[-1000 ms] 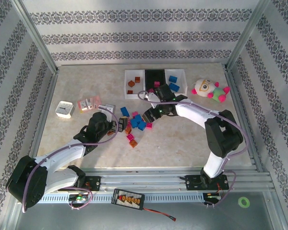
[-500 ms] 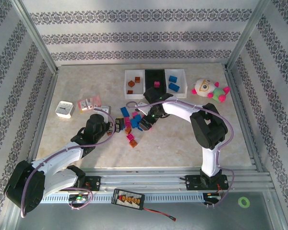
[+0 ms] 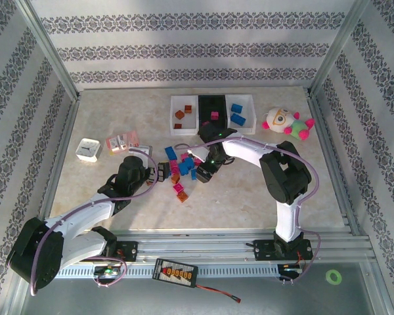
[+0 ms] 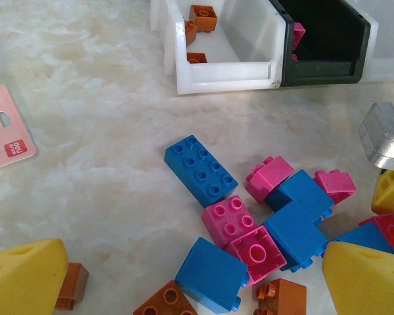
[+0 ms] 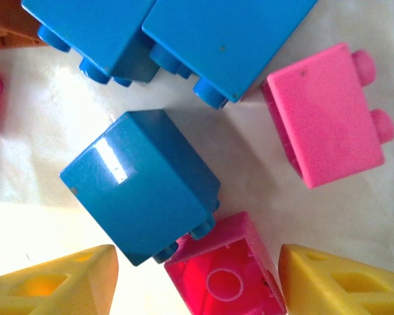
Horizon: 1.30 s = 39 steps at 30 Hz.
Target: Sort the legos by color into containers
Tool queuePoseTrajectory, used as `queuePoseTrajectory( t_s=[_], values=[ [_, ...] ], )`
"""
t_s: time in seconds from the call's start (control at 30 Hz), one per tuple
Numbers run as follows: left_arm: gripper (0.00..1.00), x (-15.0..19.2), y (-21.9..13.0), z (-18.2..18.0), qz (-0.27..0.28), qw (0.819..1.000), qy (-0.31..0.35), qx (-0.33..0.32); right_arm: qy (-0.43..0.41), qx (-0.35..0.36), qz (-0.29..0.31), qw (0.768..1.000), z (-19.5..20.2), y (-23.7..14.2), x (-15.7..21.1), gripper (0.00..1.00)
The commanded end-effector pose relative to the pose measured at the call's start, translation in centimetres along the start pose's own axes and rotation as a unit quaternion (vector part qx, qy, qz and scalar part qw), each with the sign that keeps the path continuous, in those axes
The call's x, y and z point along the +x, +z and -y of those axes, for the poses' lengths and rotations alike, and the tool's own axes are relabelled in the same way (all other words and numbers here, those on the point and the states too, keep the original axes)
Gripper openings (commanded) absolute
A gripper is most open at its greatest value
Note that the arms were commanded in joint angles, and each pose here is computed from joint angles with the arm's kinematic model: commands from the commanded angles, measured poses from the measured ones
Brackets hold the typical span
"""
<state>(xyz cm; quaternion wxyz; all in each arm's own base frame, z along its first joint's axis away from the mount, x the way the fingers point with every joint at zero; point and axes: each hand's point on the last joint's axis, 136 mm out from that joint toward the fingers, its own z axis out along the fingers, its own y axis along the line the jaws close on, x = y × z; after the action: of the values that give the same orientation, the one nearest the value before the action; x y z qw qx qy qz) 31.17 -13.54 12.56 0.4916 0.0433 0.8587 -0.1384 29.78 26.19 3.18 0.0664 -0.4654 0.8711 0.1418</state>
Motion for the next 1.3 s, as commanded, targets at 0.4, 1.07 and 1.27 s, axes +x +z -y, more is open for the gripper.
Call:
queuePoseTrajectory(
  t_s=[0.4,1.07,1.27],
  values=[
    [0.99,0.2,0.5,-0.2,0.002,1.0,-0.011,0.006,0.045,0.037,-0.007,0.998,0.5,0.4,1.0,0.42],
    [0.99,-1.5,-0.3,7.5,0.036,0.978,0.108,0.176,0.272,0.123,0.372,0.879,12.5,-16.3,-6.8,0.27],
    [0.99,-1.0,0.0,7.5,0.029,0.98,0.098,0.173,0.296,0.13,0.386,0.864,17.6,-15.0,-10.6,0.28]
  ],
)
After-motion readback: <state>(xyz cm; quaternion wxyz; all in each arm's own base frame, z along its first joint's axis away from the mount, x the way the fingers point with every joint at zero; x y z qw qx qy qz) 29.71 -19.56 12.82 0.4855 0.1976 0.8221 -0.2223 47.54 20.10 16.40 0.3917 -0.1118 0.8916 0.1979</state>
